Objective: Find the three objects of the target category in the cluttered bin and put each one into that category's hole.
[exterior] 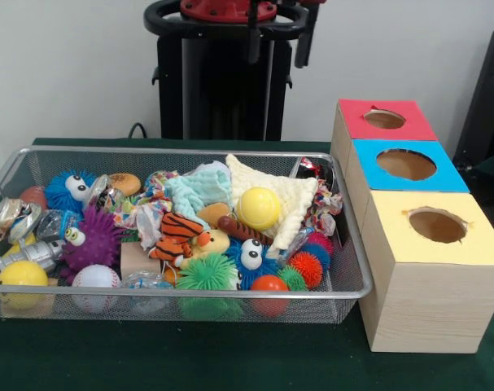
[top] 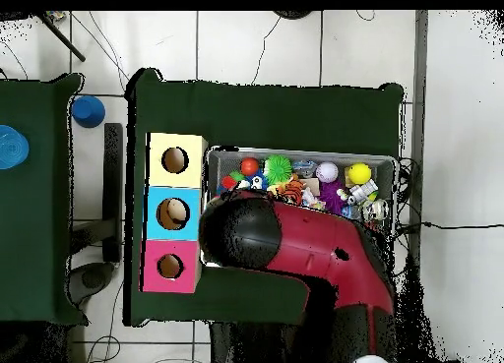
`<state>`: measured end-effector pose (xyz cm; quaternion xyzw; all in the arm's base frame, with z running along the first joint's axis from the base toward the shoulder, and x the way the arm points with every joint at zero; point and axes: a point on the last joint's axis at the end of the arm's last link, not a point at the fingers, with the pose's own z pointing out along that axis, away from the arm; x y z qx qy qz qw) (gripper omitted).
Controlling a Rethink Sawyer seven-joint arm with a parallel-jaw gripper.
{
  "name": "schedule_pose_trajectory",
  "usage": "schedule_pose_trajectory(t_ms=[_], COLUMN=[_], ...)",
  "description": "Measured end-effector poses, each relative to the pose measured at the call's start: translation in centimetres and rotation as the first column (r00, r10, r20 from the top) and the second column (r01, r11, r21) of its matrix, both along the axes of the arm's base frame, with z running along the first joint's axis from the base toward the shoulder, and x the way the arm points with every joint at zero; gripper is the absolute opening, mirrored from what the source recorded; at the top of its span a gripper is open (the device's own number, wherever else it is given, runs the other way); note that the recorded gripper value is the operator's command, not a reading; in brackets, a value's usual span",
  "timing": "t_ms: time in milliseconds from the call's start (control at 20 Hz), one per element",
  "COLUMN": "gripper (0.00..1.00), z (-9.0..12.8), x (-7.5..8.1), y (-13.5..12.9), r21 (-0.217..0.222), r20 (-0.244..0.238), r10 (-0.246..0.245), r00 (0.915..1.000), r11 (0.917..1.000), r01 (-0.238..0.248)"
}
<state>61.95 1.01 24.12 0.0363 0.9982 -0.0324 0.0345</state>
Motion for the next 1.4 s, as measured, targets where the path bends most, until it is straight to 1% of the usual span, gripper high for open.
schedule_pose_trajectory(t_ms=[250, 450, 650, 900, 950, 1250, 1300, 1400], gripper=[1.00, 1.00, 1.00, 1.00, 1.00, 1.00, 1.00, 1.00], z=[0.0, 0.0, -0.1, -0.1, -0.2, -0.3, -0.4, -0.5], x=[-0.1, -0.3, -0.6, -0.9, -1.0, -1.1, -1.2, -1.3], y=[-4.3, -7.5, -9.8, -12.0, -12.8, -14.8, -15.6, -16.2], r21=[-0.001, -0.001, -0.001, 0.003, 0.006, 0.017, 0.017, 0.015], r20=[0.000, 0.000, -0.001, -0.001, -0.001, 0.001, 0.003, 0.006], r10=[-0.068, -0.120, -0.157, -0.191, -0.203, -0.231, -0.237, -0.240], r00=[0.9977, 0.9928, 0.9876, 0.9817, 0.9792, 0.9729, 0.9714, 0.9709], r11=[0.9977, 0.9928, 0.9876, 0.9817, 0.9792, 0.9728, 0.9713, 0.9708], r01=[0.068, 0.120, 0.157, 0.191, 0.203, 0.231, 0.237, 0.239])
